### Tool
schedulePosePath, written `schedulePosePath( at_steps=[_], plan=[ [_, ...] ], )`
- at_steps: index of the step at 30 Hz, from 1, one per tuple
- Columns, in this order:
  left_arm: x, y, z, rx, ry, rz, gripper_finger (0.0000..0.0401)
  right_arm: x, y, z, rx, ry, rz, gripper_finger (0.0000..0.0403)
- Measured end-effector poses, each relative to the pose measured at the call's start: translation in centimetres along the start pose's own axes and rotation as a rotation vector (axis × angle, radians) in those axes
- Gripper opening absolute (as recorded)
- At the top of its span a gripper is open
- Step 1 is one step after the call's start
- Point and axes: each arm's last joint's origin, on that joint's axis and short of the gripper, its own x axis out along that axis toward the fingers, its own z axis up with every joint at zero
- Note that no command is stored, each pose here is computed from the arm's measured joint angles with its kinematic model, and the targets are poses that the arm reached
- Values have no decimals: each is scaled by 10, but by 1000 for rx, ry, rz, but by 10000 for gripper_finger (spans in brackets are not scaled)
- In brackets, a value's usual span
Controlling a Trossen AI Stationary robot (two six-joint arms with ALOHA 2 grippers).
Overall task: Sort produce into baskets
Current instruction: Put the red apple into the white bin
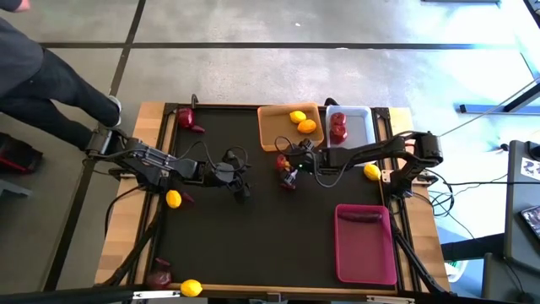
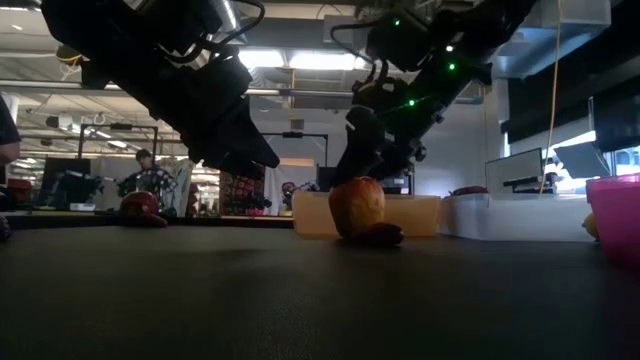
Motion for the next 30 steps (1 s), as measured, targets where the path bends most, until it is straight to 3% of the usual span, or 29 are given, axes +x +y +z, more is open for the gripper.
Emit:
schedulePosePath(
  at_steps=[9, 21, 30],
  plan=[
    [0, 0, 0, 6, -3, -1, 364, 20, 3, -13, -17, 43, -19, 389],
    [0, 0, 0, 6, -1, 1, 364, 19, 4, -10, -53, 17, -14, 266],
    [0, 0, -1, 1, 5, 2, 364, -14, -6, 3, -59, 9, -61, 278]
  ],
)
